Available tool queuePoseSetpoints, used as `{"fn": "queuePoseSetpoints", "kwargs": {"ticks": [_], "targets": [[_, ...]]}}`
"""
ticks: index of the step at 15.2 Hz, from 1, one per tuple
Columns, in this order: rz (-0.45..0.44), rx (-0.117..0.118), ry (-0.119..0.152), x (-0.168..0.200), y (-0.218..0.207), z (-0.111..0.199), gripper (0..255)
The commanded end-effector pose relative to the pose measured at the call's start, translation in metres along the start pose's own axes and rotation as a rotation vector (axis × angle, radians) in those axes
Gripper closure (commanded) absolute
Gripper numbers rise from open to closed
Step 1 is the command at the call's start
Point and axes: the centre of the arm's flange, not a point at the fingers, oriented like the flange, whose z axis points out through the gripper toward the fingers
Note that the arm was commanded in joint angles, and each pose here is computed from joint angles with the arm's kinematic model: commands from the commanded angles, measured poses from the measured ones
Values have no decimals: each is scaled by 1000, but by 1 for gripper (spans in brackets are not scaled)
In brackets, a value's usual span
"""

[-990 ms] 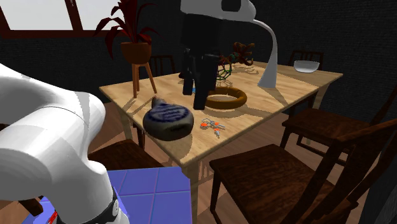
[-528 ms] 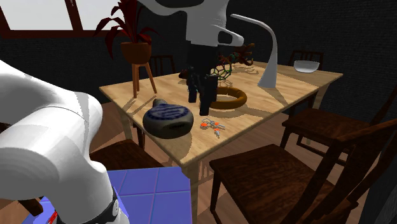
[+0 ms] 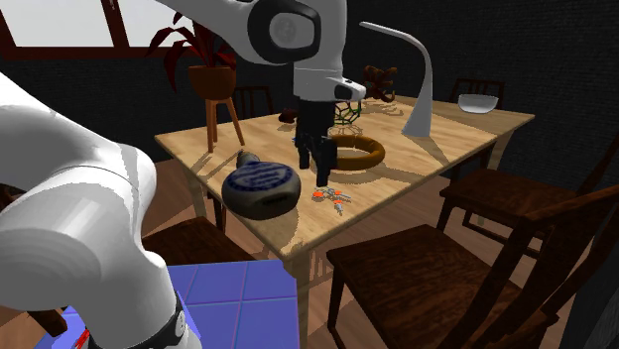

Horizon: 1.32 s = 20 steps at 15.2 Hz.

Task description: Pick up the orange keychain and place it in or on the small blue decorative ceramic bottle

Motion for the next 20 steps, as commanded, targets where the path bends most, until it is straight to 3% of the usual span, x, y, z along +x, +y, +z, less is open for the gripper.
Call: {"fn": "queuePoseSetpoints", "kwargs": {"ticks": [1, 6, 14, 20], "targets": [[-13, 2, 17, 10, -20, 13, 0], [-45, 4, 53, 33, -70, 45, 0], [-47, 4, 55, 36, -72, 86, 0], [-47, 4, 55, 36, -72, 86, 0]]}}
